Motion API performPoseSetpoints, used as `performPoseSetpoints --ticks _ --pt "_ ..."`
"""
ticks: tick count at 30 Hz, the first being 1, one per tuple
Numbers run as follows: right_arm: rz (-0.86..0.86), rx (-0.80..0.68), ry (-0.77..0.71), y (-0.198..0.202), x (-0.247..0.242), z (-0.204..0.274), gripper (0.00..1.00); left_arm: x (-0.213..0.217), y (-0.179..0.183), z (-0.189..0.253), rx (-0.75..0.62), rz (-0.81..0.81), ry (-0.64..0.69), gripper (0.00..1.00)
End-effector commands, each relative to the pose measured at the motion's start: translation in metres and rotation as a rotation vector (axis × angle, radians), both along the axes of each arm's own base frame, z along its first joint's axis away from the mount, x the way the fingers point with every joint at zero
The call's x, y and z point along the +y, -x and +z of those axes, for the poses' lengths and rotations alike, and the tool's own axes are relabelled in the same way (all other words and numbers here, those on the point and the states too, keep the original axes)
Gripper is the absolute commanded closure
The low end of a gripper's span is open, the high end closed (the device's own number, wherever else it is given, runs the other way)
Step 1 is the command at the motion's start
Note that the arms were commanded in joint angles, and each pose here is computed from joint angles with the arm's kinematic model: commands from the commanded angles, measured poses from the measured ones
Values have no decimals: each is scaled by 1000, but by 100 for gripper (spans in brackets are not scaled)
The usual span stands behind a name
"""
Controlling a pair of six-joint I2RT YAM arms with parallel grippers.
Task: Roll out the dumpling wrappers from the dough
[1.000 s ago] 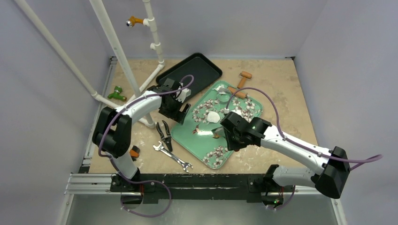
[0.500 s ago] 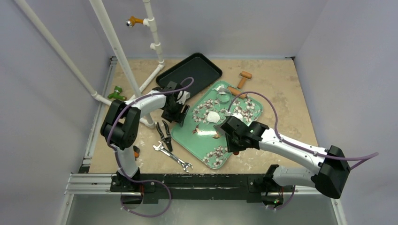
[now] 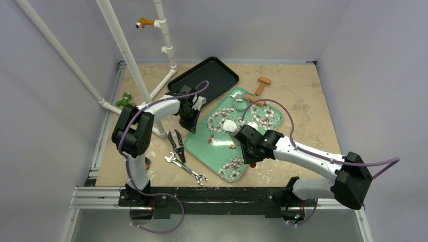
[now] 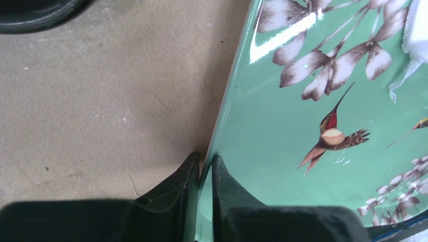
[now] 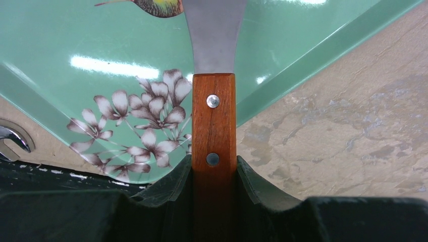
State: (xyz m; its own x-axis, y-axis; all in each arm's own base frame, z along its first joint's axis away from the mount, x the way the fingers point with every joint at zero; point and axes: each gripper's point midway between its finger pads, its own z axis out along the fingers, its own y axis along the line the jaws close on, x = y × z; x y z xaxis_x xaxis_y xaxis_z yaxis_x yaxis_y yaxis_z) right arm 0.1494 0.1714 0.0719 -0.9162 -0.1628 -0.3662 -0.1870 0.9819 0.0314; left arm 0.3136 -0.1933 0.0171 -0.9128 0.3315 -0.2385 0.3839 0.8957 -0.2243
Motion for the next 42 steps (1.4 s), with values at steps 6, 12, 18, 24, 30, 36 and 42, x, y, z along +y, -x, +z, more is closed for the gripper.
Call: performPoseSetpoints --ticks 6,12,18,24,30,36,42 --pt "55 -40 -32 -16 20 -3 100 -4 10 -16 61 -7 14 100" --pt "14 -29 -16 -15 16 -4 100 -3 10 -15 57 -9 14 100" --pt "-151 -60 -17 -14 -9 1 100 -4 10 -14 55 -13 23 100" --pt "-168 -103 -51 -31 -8 18 100 -5 10 -14 55 -15 26 100" --pt "-76 -46 46 -23 -16 -1 100 -5 8 -11 42 -18 27 100" --pt "5 -13 65 -11 -19 -9 100 -6 7 -12 47 -15 34 100" --pt "71 -34 95 -23 -5 -7 100 -7 8 -10 41 -19 40 100"
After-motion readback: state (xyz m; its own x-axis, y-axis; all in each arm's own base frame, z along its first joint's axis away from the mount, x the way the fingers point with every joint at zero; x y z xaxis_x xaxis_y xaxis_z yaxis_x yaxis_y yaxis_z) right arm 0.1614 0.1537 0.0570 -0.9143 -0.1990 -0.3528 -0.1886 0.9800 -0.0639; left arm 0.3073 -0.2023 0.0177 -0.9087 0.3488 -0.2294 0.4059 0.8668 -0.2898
